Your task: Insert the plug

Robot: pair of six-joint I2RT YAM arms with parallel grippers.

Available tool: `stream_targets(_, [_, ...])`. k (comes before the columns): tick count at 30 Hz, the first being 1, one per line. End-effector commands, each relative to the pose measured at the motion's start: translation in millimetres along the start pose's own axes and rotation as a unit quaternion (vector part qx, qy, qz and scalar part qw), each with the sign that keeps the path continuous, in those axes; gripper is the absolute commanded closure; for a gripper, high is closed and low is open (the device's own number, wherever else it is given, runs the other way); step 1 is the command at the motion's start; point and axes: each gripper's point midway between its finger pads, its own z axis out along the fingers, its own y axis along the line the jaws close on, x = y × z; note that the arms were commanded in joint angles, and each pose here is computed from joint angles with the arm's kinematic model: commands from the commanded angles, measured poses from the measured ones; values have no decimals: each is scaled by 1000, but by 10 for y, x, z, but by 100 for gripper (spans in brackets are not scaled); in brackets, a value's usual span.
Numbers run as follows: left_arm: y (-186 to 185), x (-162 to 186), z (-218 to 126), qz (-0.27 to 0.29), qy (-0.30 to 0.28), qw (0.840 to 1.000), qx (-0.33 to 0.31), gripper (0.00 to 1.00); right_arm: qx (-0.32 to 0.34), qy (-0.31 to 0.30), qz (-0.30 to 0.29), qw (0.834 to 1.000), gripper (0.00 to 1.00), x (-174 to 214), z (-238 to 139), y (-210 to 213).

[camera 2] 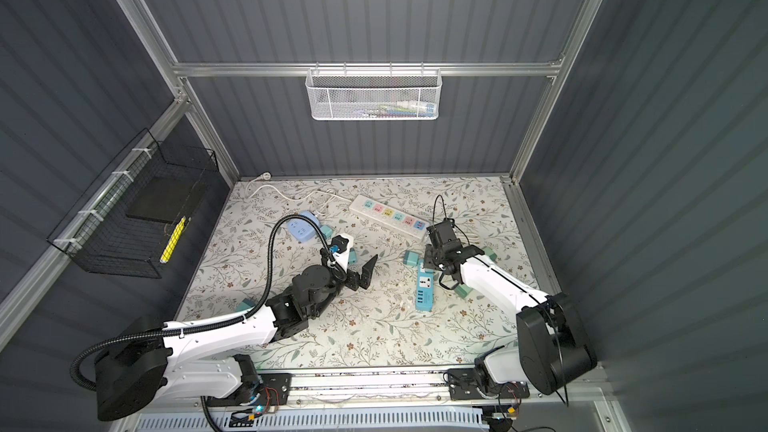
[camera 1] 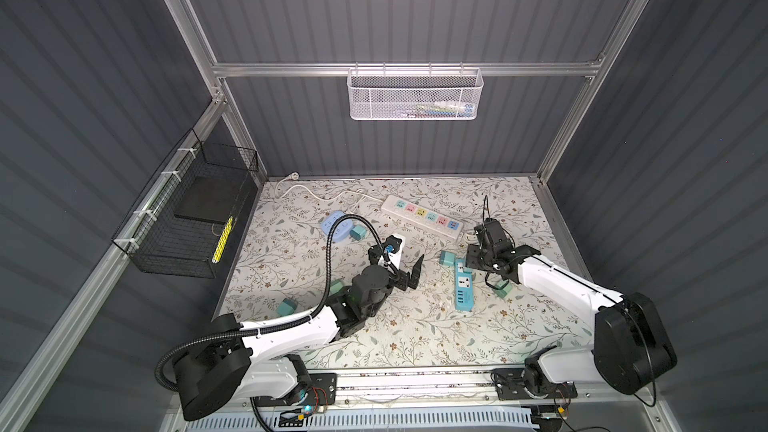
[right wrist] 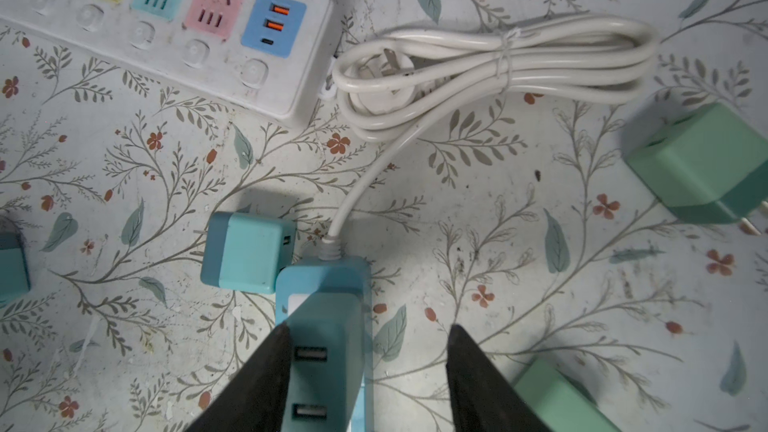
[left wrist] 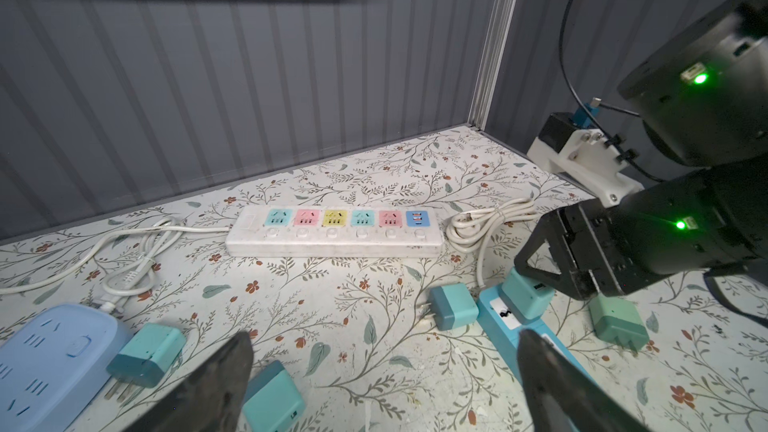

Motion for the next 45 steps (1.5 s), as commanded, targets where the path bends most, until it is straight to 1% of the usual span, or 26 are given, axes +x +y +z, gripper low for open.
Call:
stream_targets(1, [62,-64,30,-9,1,1000,-19,1,-5,18,-4,1000,40,100,-74,-31])
stream_targets(3, [82,-67,38,-12,4,1000,-26,0,-16,6,-9,1000,38,-8,-198,17])
stream_targets(5, [100,-59,50,-18,9,999,-34,0,-8,-6,-5,1000,35,-85,-289,-16])
stream_targets(7, [165,-36,65,-28,19,998,-55,0,-14,-10,12,1000,34,-114,-342,-46])
stream_targets(10, [321,39,91,-45,46,993,-102,0,-26,3,16,1000,36,-81,-381,-21])
stream_targets(12, [481,106,121,-65,77,986,-137,0,-42,9,5,999,38,-74,-407,71])
stream_targets(14, [616,186,150,-83,107,979,-152,0,-59,10,-24,998,38,-85,-421,223])
stream_targets(15, [675,228,156,-95,118,976,-154,0,-70,18,-43,996,38,-98,-412,337])
stream_targets(17, [772,289,158,-115,132,972,-156,0,-85,33,-60,994,36,-123,-351,505])
stream_targets(21, [882,352,123,-140,154,965,-161,0,-110,45,-65,991,31,-230,-115,795])
stream_targets(27, [927,367,0,-135,167,963,-162,0,-63,88,-74,991,31,-282,414,903])
stream_targets(30, [958,398,-47,-128,169,963,-165,0,-64,108,-74,989,32,-223,630,963])
stream_targets(33, [944,414,-54,-126,174,964,-159,0,-75,117,-73,988,30,-173,730,1013])
stream_targets(38, [908,399,-27,-126,176,965,-149,0,-127,142,-73,979,28,21,762,1169])
stream_targets(45, [884,400,10,-122,176,966,-144,0,-170,171,-85,967,27,304,590,1343])
